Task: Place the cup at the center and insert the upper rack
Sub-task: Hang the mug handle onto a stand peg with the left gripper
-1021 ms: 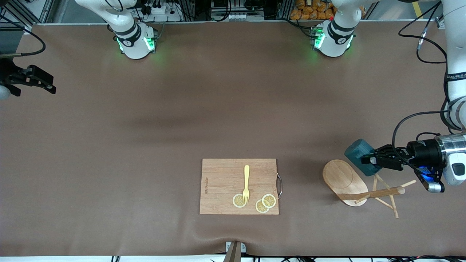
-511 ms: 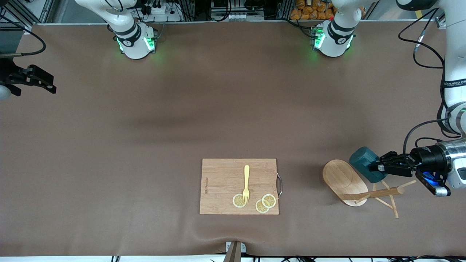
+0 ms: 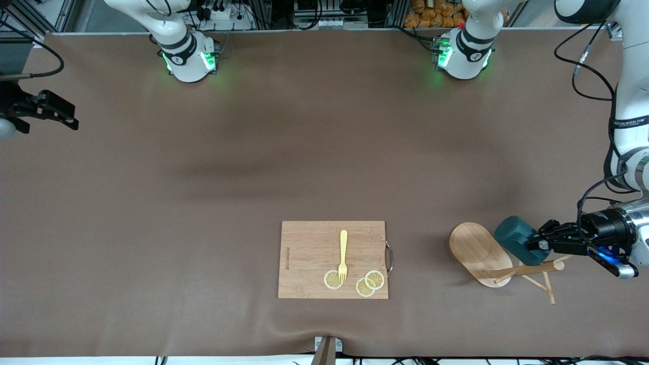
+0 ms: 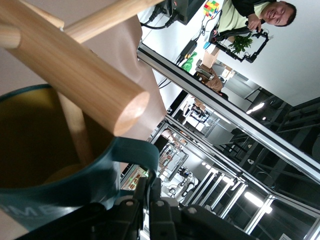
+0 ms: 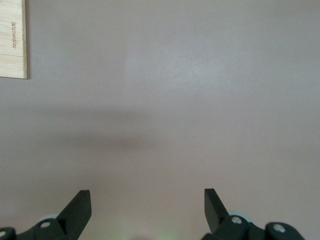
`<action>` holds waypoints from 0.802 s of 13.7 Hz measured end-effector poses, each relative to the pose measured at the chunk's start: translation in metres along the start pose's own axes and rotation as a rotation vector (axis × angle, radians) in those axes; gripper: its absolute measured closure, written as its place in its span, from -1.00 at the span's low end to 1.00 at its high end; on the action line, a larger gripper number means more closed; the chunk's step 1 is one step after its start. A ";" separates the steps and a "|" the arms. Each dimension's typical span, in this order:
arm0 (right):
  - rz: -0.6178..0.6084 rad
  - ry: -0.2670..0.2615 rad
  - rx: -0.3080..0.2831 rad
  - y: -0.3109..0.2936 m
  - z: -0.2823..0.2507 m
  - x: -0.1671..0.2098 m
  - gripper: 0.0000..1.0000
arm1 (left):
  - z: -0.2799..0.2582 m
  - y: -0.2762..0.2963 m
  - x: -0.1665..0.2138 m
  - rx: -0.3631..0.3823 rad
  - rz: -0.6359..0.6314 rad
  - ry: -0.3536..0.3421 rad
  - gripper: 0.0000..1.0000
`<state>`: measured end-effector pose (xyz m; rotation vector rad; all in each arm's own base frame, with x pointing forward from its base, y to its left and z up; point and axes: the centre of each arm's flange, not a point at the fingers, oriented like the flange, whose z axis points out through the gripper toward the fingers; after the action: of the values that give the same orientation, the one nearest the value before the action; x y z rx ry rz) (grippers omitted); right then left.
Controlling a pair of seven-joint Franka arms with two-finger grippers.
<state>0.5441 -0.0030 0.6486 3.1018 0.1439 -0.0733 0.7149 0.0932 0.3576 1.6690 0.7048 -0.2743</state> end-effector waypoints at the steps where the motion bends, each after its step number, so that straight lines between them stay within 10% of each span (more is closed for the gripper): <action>1: 0.000 0.000 0.000 0.000 0.000 0.000 -1.00 | -0.001 0.000 0.001 -0.012 -0.003 0.002 0.90; 11: 0.000 -0.001 0.000 0.000 0.000 0.000 -1.00 | -0.005 -0.007 0.013 -0.065 0.005 0.025 0.90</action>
<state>0.5440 -0.0027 0.6486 3.1018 0.1445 -0.0741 0.7194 0.1022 0.3460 1.6144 0.7207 -0.2246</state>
